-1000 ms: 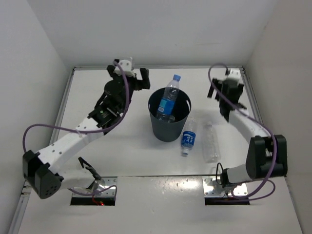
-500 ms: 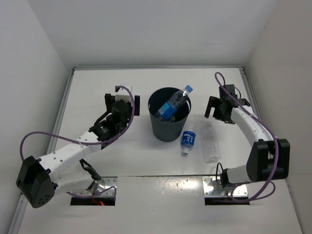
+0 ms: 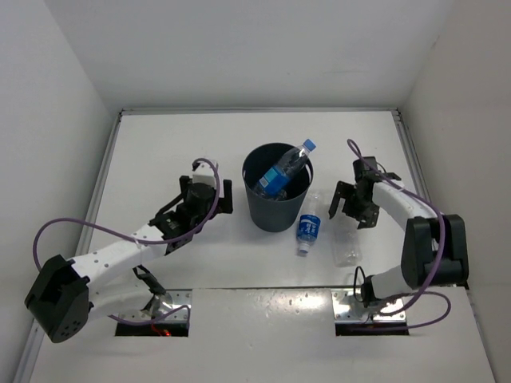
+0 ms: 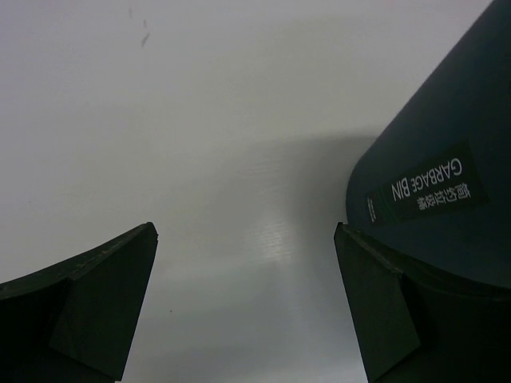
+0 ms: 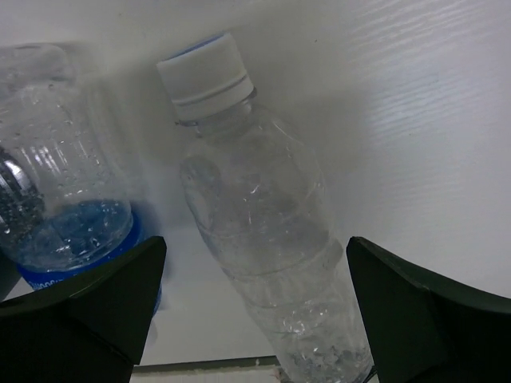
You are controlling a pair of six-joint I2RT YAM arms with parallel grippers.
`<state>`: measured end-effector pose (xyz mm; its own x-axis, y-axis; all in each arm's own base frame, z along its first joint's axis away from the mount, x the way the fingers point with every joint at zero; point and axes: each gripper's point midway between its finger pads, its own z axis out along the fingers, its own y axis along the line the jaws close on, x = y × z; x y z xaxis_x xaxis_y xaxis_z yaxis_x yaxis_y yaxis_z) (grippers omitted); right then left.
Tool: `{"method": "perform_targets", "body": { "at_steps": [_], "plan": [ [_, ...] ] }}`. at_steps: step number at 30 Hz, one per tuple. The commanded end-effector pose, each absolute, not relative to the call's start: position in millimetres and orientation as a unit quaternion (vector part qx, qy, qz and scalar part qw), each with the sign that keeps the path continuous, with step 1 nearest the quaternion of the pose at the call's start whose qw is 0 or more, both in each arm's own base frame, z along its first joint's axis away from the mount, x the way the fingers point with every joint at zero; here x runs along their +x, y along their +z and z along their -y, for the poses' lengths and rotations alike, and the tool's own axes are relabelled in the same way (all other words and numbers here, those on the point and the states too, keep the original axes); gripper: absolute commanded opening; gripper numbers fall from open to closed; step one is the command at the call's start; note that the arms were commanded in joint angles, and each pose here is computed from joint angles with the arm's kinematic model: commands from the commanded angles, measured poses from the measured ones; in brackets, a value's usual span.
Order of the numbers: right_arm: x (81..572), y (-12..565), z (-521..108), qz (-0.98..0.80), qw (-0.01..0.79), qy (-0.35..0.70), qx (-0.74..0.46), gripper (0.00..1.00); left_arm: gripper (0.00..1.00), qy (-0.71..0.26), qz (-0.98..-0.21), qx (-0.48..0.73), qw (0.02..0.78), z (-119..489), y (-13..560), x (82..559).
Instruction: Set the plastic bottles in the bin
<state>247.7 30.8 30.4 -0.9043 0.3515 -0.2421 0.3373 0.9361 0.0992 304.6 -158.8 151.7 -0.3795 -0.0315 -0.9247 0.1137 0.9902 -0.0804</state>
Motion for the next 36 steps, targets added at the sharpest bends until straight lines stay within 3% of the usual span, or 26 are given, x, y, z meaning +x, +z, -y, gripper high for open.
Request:
{"method": "perform_targets", "body": {
  "at_steps": [1, 3, 6, 10, 13, 15, 21, 25, 28, 32, 36],
  "plan": [
    [245, 20, -39, -0.973, 0.095, 0.059, 0.200, 0.95, 1.00, -0.114, -0.825, 0.031, 0.552, 174, 150, 302],
    [241, 8, -39, -0.976, 0.066, 0.052, 0.201, 0.94, 1.00, -0.110, -0.833, 0.031, 0.542, 170, 138, 297],
    [242, 4, -41, -0.978, 0.052, 0.049, 0.198, 0.83, 1.00, -0.111, -0.832, 0.030, 0.543, 169, 135, 295],
    [250, 5, -40, -0.972, 0.042, 0.075, 0.217, 0.55, 1.00, -0.108, -0.834, 0.031, 0.540, 168, 131, 294],
    [264, 23, -35, -0.972, 0.059, 0.072, 0.215, 0.48, 1.00, -0.106, -0.834, 0.035, 0.540, 167, 131, 294],
    [280, 48, -29, -0.971, 0.088, 0.068, 0.213, 0.38, 1.00, -0.106, -0.834, 0.035, 0.540, 167, 131, 294],
    [341, 160, -17, -0.938, 0.255, 0.101, 0.214, 0.23, 1.00, -0.106, -0.834, 0.035, 0.540, 167, 131, 294],
    [370, 279, -35, -0.869, 0.448, 0.109, 0.177, 0.20, 1.00, -0.106, -0.834, 0.035, 0.540, 167, 131, 294],
    [373, 331, -61, -0.831, 0.518, 0.137, 0.148, 0.18, 1.00, -0.103, -0.836, 0.036, 0.537, 167, 128, 294],
    [370, 382, -87, -0.792, 0.573, 0.169, 0.124, 0.08, 1.00, -0.101, -0.836, 0.040, 0.538, 167, 128, 294],
    [356, 420, -128, -0.755, 0.620, 0.201, 0.079, 0.08, 1.00, -0.101, -0.836, 0.040, 0.538, 167, 128, 294]
  ]
}}
